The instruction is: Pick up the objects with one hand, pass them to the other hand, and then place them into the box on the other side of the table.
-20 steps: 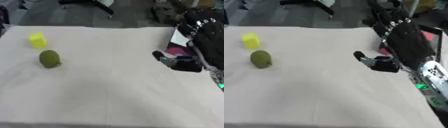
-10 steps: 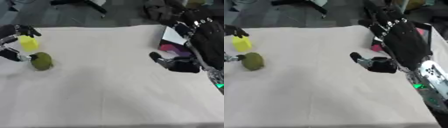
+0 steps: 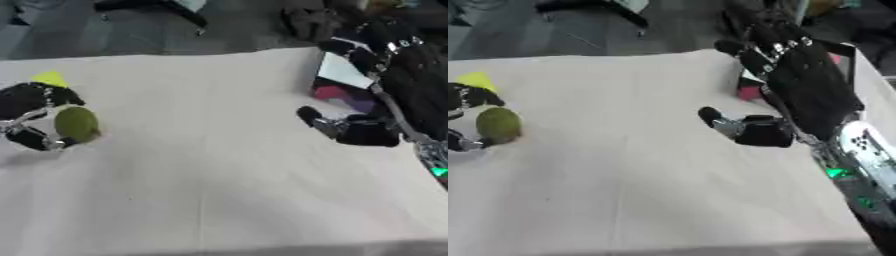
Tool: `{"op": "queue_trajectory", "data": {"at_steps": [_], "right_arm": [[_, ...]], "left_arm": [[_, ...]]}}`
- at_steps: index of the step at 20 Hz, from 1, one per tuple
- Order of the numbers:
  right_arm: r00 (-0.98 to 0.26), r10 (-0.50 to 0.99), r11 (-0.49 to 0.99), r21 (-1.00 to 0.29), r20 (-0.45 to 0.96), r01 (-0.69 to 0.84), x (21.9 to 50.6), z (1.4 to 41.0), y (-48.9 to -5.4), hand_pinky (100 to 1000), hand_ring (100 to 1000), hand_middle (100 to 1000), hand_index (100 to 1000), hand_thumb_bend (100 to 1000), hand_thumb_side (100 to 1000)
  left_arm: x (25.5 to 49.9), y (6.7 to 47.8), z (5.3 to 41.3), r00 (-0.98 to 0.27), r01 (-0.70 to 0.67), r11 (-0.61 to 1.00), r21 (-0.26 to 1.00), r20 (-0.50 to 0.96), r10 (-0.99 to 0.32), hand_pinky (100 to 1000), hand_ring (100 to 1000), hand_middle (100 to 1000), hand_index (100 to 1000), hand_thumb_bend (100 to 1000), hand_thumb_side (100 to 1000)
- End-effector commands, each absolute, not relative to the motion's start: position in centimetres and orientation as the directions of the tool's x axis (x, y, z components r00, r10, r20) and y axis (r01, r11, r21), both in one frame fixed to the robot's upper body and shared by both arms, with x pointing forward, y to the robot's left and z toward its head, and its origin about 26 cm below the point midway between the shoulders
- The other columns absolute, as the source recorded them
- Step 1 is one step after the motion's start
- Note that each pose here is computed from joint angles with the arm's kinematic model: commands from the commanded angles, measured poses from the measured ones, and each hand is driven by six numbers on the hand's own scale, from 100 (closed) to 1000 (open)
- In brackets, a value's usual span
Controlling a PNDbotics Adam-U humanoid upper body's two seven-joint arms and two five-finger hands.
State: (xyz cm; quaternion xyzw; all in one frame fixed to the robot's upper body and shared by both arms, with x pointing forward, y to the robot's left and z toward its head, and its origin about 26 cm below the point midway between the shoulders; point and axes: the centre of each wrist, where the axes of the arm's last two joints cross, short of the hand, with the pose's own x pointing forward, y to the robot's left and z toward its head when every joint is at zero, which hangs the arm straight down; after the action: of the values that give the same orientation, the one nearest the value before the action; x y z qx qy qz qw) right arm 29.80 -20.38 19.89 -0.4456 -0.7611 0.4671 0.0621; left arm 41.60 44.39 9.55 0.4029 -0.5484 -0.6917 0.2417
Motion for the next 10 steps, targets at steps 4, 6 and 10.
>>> {"op": "queue_trajectory", "data": {"at_steps": [4,6,10], "right_arm": [[-0.595,0.737,0.186,-0.75,-0.321,0.634,29.5,20.6,-20.3,785,821,1000,805,466,597],[-0.596,0.738,0.188,-0.751,-0.317,0.633,29.5,20.6,-20.2,783,821,1000,805,469,600],[-0.598,0.74,0.195,-0.752,-0.308,0.629,29.5,20.5,-20.2,781,821,1000,804,468,604]], "left_arm": [[41.1,45.8,8.8,-0.507,-0.175,-0.282,0.943,-0.332,-0.796,639,599,640,795,320,328],[41.1,45.8,8.4,-0.501,-0.193,-0.269,0.944,-0.33,-0.8,602,531,556,737,277,290],[41.0,45.9,8.0,-0.492,-0.248,-0.222,0.943,-0.32,-0.81,546,446,452,643,159,235]]}}
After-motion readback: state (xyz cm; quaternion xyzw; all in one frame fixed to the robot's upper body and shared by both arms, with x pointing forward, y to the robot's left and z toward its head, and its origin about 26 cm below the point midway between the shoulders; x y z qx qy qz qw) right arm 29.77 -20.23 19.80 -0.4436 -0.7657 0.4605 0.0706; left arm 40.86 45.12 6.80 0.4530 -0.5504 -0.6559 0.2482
